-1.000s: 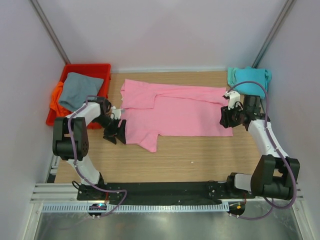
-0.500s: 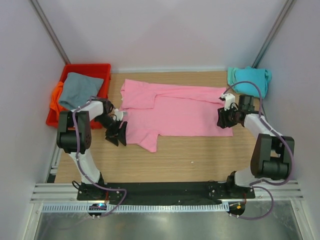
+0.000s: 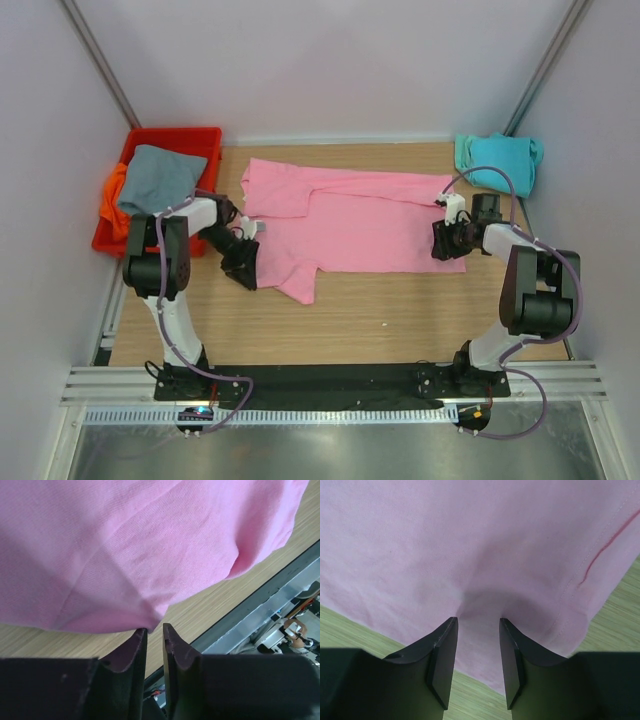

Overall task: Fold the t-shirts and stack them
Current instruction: Fold the tshirt

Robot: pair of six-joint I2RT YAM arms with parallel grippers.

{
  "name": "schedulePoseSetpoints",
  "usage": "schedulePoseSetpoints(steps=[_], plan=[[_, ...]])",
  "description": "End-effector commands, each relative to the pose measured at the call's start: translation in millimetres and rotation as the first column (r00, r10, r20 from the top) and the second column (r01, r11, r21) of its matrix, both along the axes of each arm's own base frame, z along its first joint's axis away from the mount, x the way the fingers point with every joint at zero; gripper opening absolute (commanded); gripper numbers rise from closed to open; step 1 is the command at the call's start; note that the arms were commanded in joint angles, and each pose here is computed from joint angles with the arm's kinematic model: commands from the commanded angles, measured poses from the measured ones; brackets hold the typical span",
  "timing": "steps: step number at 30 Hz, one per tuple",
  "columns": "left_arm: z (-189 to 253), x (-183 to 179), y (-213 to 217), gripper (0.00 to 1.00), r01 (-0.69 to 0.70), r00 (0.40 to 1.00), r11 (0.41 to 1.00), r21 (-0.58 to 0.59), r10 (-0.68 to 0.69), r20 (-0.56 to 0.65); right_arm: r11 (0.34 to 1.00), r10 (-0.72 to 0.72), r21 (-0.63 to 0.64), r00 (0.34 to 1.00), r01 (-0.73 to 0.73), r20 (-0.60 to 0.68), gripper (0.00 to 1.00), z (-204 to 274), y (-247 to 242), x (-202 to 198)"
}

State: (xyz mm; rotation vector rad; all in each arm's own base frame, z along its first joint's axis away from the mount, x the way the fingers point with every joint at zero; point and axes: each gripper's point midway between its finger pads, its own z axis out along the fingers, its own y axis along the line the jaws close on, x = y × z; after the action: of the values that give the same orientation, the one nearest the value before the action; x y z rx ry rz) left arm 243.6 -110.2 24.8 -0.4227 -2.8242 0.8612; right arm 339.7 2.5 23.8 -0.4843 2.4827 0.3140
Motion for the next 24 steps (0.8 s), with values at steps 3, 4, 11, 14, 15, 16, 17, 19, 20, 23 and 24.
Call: schedulePoseSetpoints(steps=[3,4,11,14,15,16,17,19,20,23,24], plan=[[21.8,14.0,-11.2,0.05,0.006,0.999,0.998,-0.065,-0.002,0.053,1.000,0.003,-0.016,0.998,-0.003,0.059,0.44,8.3,-1.3,8.6],[25.5,14.9,-11.9,0.01,0.008,0.998,0.997,-0.070,-0.004,0.057,1.000,0.003,-0.014,0.998,-0.002,0.062,0.45,9.4,-1.0,8.8],[77.5,45.6,-21.0,0.00,0.018,0.983,0.992,-0.126,0.005,0.181,1.000,-0.002,-0.015,0.999,0.003,0.051,0.44,6.9,-1.7,9.2],[92.4,68.6,-27.3,0.00,0.014,0.975,0.988,-0.151,0.020,0.221,1.000,-0.003,-0.018,0.998,0.004,0.057,0.44,7.7,-2.4,9.9],[90.0,76.0,-29.1,0.00,0.008,0.978,0.988,-0.156,0.025,0.206,1.000,-0.005,-0.019,0.998,0.006,0.057,0.44,7.6,-2.6,10.3],[91.3,85.7,-31.7,0.00,0.001,0.977,0.986,-0.166,0.035,0.211,1.000,-0.005,-0.018,0.999,0.006,0.054,0.44,7.0,-2.6,10.2],[103.0,106.4,-34.8,0.00,0.004,0.963,0.984,-0.176,0.044,0.266,1.000,-0.006,-0.019,0.999,0.007,0.049,0.44,6.1,-2.9,10.6],[95.6,126.4,-42.3,0.00,-0.025,0.971,0.978,-0.206,0.073,0.229,1.000,-0.010,-0.020,0.999,0.011,0.046,0.44,5.8,-3.4,11.0],[108.4,145.5,-47.3,0.00,-0.021,0.958,0.973,-0.228,0.085,0.274,1.000,-0.010,-0.019,0.999,0.011,0.043,0.44,5.4,-3.4,10.8],[103.4,163.8,-63.6,0.29,-0.021,0.969,0.960,-0.279,0.088,0.233,1.000,-0.008,-0.019,0.999,0.009,0.044,0.44,5.5,-3.1,10.0],[101.6,161.4,-70.3,0.33,-0.004,0.971,0.962,-0.273,0.069,0.229,1.000,-0.008,-0.018,0.999,0.009,0.041,0.44,5.3,-2.8,8.5]])
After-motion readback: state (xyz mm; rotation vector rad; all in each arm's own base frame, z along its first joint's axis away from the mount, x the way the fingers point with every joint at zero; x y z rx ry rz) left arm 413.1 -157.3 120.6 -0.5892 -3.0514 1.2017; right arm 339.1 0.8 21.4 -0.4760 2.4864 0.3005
